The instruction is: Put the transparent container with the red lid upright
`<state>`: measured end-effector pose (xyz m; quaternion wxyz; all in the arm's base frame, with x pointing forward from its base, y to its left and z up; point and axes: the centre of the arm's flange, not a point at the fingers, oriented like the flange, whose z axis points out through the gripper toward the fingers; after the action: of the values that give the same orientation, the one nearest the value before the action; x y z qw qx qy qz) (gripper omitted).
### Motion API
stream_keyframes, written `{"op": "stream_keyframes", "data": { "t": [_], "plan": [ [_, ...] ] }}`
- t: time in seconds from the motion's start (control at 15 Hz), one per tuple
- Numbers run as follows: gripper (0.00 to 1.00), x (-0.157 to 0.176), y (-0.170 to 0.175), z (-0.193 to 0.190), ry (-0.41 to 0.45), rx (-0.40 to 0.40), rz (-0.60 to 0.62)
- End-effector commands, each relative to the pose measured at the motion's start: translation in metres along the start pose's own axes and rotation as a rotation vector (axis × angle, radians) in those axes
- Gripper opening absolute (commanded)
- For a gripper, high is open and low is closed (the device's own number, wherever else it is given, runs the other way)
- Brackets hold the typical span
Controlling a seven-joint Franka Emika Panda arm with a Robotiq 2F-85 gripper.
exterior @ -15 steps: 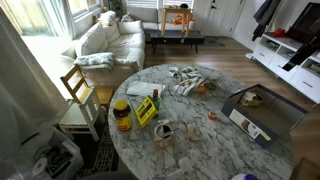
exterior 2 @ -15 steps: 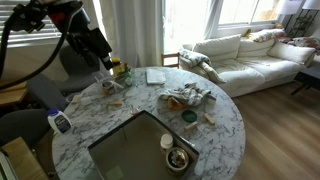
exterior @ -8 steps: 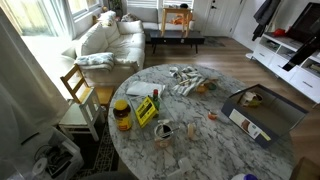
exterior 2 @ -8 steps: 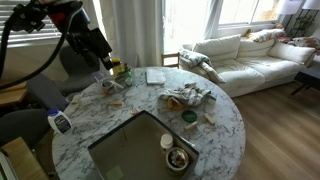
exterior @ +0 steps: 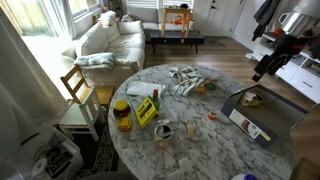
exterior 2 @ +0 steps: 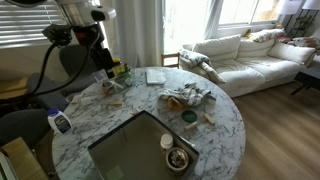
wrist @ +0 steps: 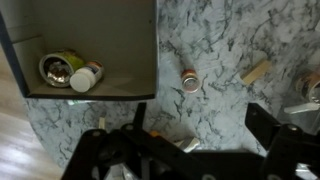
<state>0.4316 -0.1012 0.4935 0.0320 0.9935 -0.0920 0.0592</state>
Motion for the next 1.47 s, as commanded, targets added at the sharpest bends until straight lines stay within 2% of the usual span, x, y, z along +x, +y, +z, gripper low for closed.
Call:
{"op": "stream_keyframes", "data": {
  "t": [0.0, 0.2, 0.4, 0.47, 0.6, 0.93, 1.27, 1.4],
  "plan": [
    [1.0, 0.055, -0.035, 0.039, -0.085, -0.018, 0.18],
    [1.0, 0.076, -0.056, 0.079, -0.124, -0.057, 0.336],
    [1.0, 0.089, -0.066, 0.115, -0.145, -0.042, 0.505],
    [1.0, 0.071, -0.059, 0.097, -0.132, -0.055, 0.412],
    [1.0, 0.075, -0.062, 0.109, -0.144, -0.06, 0.419],
    [1.0, 0.076, -0.06, 0.098, -0.125, -0.054, 0.421],
    [1.0, 0.094, -0.041, 0.151, -0.186, 0.107, 0.586],
    [1.0, 0.096, -0.032, 0.175, -0.203, 0.112, 0.635]
  ]
}}
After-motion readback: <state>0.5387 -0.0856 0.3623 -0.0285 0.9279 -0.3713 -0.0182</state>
